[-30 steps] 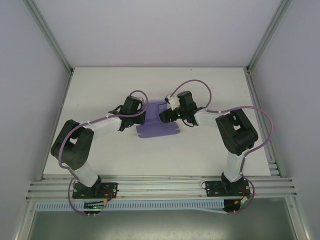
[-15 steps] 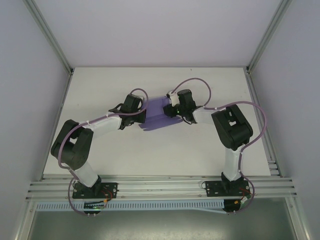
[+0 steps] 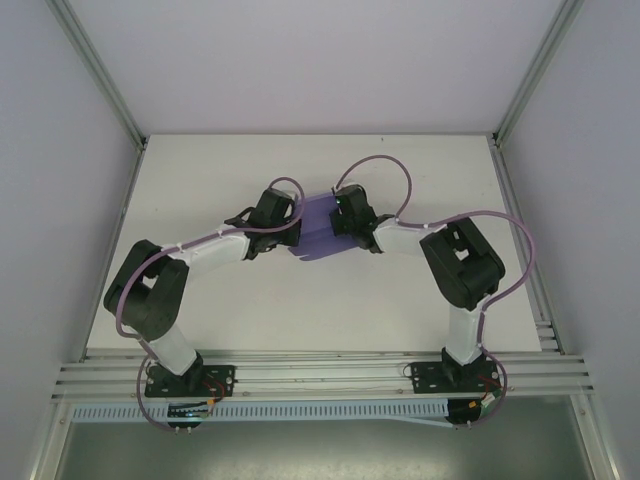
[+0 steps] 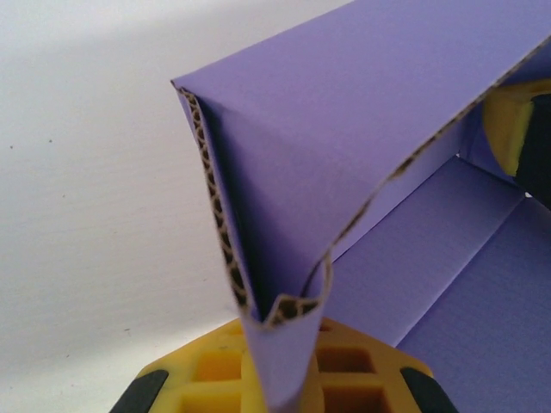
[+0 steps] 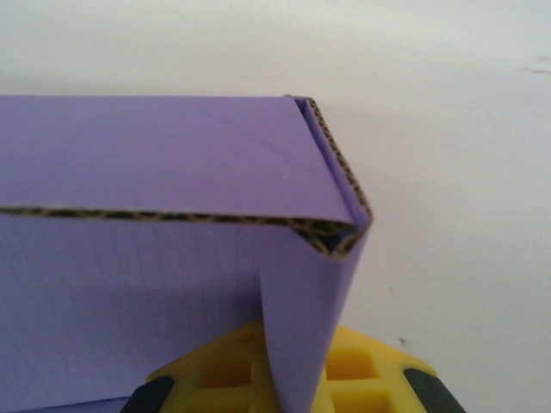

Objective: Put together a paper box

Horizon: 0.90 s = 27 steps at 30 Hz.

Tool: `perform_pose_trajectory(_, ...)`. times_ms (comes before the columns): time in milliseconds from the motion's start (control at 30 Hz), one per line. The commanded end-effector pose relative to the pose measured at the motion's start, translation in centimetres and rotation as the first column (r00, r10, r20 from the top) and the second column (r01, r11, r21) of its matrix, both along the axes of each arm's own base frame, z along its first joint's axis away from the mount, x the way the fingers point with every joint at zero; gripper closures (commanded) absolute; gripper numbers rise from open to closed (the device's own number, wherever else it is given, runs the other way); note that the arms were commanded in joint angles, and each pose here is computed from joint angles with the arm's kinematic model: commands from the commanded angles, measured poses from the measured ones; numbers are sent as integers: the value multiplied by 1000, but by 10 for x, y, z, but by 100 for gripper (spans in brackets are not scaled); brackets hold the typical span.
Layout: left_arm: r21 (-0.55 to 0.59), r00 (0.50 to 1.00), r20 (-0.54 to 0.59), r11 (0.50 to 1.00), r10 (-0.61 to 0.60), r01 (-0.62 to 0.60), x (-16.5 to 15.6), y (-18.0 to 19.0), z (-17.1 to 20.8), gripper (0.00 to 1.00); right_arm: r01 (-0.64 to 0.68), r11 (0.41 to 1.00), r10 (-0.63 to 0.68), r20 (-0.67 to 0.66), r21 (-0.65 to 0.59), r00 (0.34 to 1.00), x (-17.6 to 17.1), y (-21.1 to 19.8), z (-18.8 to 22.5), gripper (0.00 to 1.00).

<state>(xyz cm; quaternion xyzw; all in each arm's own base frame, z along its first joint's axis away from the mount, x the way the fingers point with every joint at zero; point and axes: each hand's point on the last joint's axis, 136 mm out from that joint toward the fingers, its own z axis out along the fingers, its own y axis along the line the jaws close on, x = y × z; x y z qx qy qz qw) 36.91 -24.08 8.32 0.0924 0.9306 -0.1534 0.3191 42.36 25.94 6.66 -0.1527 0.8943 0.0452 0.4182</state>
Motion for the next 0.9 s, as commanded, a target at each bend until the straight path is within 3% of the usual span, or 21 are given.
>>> perform_pose_trajectory(0, -73, 990, 94, 991, -102, 109, -6, -36, 48, 100, 293, 922, -272, 114, -252, 955, 10, -74, 6, 100)
perform_pose_trajectory(133, -69, 988, 126, 992, -93, 103, -7, -36, 59, 100, 338, 905, -303, 168, -259, 938, 10, -83, 16, 100)
perform_pose_trajectory(200, -88, 985, 141, 989, -102, 115, -8, -39, 66, 100, 305, 923, -264, 191, -234, 945, 10, -78, 21, 100)
perform_pose_trajectory(300, -125, 976, 177, 981, -127, 151, -9, -47, 80, 100, 97, 990, -72, 216, -107, 974, 4, -47, 33, 100)
perform_pose_trajectory(400, -139, 958, 236, 971, -160, 197, -13, -51, 94, 100, -126, 992, 115, 300, 17, 947, -14, -20, 59, 100)
perform_pose_trajectory(433, -143, 952, 256, 967, -168, 209, -14, -51, 98, 100, -183, 983, 162, 335, 32, 928, -20, -14, 70, 97)
perform_pose_trajectory(467, -146, 942, 278, 961, -188, 234, -16, -53, 102, 100, -205, 977, 174, 365, 49, 915, -25, -13, 80, 86)
perform_pose_trajectory(500, -149, 937, 291, 958, -194, 245, -18, -54, 105, 100, -227, 972, 190, 375, 57, 907, -28, -13, 85, 82)
perform_pose_trajectory(567, -154, 927, 317, 953, -203, 261, -20, -54, 110, 100, -282, 957, 237, 375, 68, 896, -37, -10, 94, 75)
perform_pose_trajectory(700, -133, 921, 344, 961, -184, 241, -17, -48, 115, 100, -390, 915, 333, 353, 101, 874, -56, -5, 107, 52)
perform_pose_trajectory(867, -123, 920, 347, 964, -183, 238, -16, -47, 115, 100, -477, 861, 392, 366, 177, 844, -80, 1, 129, 36)
